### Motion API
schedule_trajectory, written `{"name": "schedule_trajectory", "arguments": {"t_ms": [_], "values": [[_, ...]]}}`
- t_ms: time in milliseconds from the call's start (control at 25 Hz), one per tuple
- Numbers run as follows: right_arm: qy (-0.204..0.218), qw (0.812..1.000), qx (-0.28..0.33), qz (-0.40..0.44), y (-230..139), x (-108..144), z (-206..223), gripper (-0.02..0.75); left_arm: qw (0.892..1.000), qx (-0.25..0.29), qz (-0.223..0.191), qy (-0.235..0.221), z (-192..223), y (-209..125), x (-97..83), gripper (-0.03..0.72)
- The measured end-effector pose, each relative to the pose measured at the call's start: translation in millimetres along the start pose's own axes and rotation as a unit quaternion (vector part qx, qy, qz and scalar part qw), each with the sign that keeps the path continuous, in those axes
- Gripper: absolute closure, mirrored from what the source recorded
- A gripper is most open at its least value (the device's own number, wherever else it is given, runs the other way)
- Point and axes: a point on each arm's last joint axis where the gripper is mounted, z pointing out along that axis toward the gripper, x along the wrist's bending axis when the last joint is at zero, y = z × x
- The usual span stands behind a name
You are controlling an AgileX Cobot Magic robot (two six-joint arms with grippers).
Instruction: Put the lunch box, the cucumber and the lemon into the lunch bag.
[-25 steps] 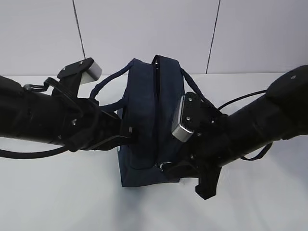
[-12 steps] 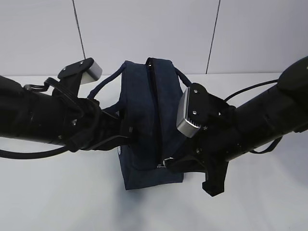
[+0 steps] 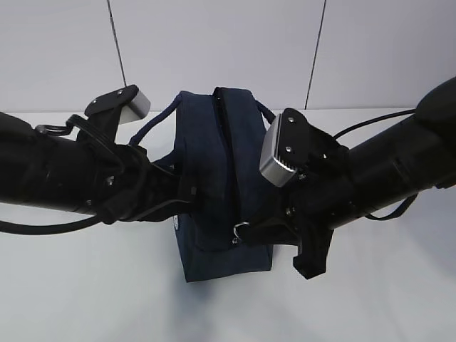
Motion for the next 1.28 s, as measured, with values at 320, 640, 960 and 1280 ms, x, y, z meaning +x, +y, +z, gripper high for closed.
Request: {"name": "schedule_trajectory", "arguments": {"t_ms": [320, 640, 960, 1280], "values": [[-0.007, 0.998, -0.037, 0.049, 8, -1, -2, 0.751, 1.000, -0.004, 0.000, 0.006, 0, 1, 1.0, 0.685], [-0.012, 0.989, -0.076, 0.126, 16, -2, -6, 0.751, 1.000, -0.005, 0.000, 0.007, 0, 1, 1.4, 0.685], [-0.013, 0.969, -0.110, 0.221, 24, -2, -12, 0.751, 1.000, -0.003, -0.001, 0.008, 1, 0, 2.0, 0.685], [-0.027, 0.951, -0.143, 0.274, 31, -8, -15, 0.751, 1.000, -0.004, -0.001, 0.010, 1, 1, 2.3, 0.685]]}}
